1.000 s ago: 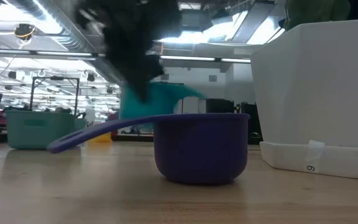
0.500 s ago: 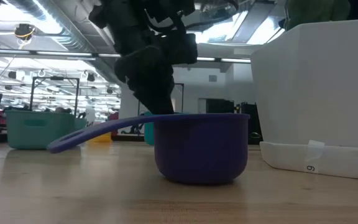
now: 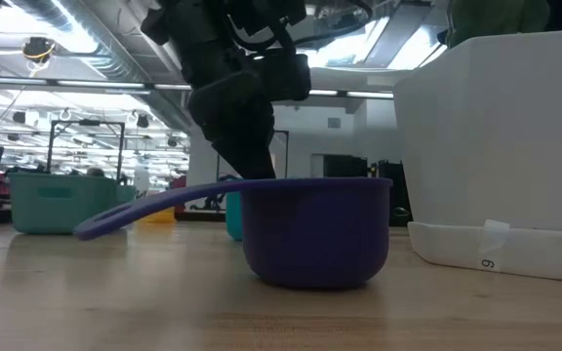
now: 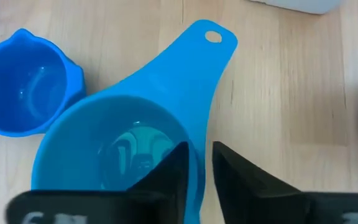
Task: Nest measuring cups in basket
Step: Adjust the light blue measuring cup
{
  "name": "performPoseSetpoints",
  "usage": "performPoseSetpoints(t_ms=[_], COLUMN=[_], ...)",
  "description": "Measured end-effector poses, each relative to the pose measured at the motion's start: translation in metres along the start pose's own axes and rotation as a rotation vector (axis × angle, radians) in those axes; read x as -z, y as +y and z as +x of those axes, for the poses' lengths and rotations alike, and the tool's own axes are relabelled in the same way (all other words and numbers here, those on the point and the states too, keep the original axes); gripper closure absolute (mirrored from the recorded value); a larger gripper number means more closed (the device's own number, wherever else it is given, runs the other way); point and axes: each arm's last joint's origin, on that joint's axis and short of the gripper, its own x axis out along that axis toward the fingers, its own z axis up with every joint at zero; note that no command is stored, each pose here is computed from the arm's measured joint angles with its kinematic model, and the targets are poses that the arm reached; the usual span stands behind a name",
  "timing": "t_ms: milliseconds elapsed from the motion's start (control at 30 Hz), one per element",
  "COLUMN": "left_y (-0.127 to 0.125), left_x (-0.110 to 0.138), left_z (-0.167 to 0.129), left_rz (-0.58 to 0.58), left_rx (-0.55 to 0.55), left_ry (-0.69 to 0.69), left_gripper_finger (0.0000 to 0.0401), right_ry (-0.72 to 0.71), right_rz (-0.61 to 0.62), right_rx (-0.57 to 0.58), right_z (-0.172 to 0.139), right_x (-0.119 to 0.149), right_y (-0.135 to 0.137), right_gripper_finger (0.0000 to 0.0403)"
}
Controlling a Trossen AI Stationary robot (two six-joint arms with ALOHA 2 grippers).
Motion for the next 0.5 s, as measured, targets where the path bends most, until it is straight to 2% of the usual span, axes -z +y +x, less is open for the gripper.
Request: performPoseSetpoints(t_ms=[300, 500], left_y=[-0.0008, -0.0026], left_x=[0.0000, -0.0001], left_z=[-0.0002, -0.0007], left_rz=[-0.004, 0.003], left_rx=[0.001, 0.004], left_ry=[0.000, -0.002], left_gripper_finger=[0.0252, 0.0237], right_ry=[0.000, 0.000], right_rz=[0.000, 0.000], right_rx=[0.000, 0.000], right_z=[0.0000, 0.0000], right_x=[0.0000, 0.0000], right_y=[0.0000, 0.0000], right_gripper_finger=[0.0147, 0.0147])
